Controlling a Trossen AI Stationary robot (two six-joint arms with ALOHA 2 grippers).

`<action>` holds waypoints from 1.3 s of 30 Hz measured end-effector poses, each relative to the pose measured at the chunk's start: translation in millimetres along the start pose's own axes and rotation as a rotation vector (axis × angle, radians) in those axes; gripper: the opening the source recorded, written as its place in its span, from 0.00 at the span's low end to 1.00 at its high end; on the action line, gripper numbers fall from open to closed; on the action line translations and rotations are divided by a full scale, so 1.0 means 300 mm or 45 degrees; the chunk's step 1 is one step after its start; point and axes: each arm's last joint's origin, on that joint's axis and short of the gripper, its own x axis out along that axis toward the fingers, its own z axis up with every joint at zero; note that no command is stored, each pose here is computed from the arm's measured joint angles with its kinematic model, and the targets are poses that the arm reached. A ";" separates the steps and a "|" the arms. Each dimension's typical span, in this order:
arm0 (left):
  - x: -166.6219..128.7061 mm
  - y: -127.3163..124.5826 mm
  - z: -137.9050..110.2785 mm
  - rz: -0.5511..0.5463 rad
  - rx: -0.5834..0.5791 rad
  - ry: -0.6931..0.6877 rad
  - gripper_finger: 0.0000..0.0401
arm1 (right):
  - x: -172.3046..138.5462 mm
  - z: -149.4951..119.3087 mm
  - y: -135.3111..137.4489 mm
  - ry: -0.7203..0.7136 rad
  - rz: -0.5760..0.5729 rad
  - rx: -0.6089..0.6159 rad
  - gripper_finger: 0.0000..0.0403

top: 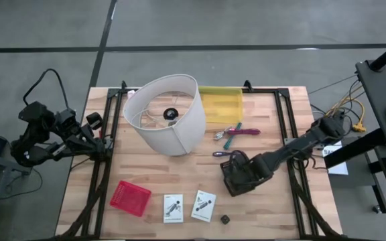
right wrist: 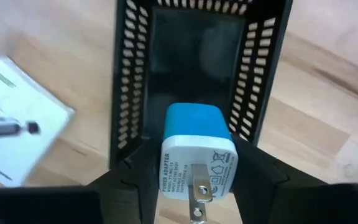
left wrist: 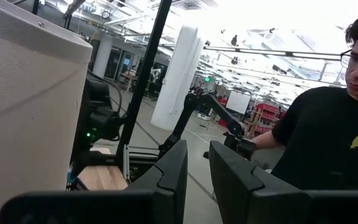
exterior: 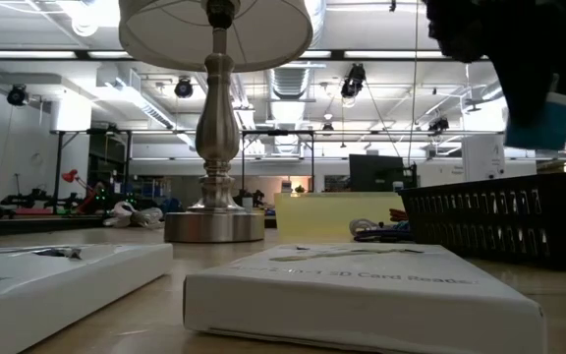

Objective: Pick and place items into bin
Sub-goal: Put the blue adapter into the black bin, then put the black adapter into the black bin

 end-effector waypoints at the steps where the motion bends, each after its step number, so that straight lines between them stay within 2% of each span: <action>1: 0.000 0.000 0.000 0.000 0.000 0.000 0.13 | 0.009 0.000 0.000 0.022 0.004 -0.017 0.36; 5: 0.000 0.000 0.000 0.000 0.000 0.000 0.13 | 0.046 -0.003 0.004 0.048 0.048 -0.062 0.36; 16: 0.000 0.000 0.000 0.000 0.000 0.000 0.13 | 0.155 -0.009 -0.017 0.053 0.125 -0.053 0.36; 21: 0.000 0.000 0.000 0.000 0.000 0.000 0.13 | 0.175 -0.012 -0.033 0.086 0.096 -0.028 0.42; 27: 0.000 0.000 0.000 0.000 0.000 0.000 0.13 | 0.170 -0.015 -0.030 0.127 0.099 -0.035 0.50; 34: 0.000 0.000 0.000 0.000 0.000 0.000 0.13 | 0.136 -0.012 -0.001 0.088 0.160 -0.098 0.53; 39: 0.000 0.000 0.000 0.000 0.001 0.000 0.13 | 0.066 -0.006 0.051 -0.060 0.270 -0.276 0.54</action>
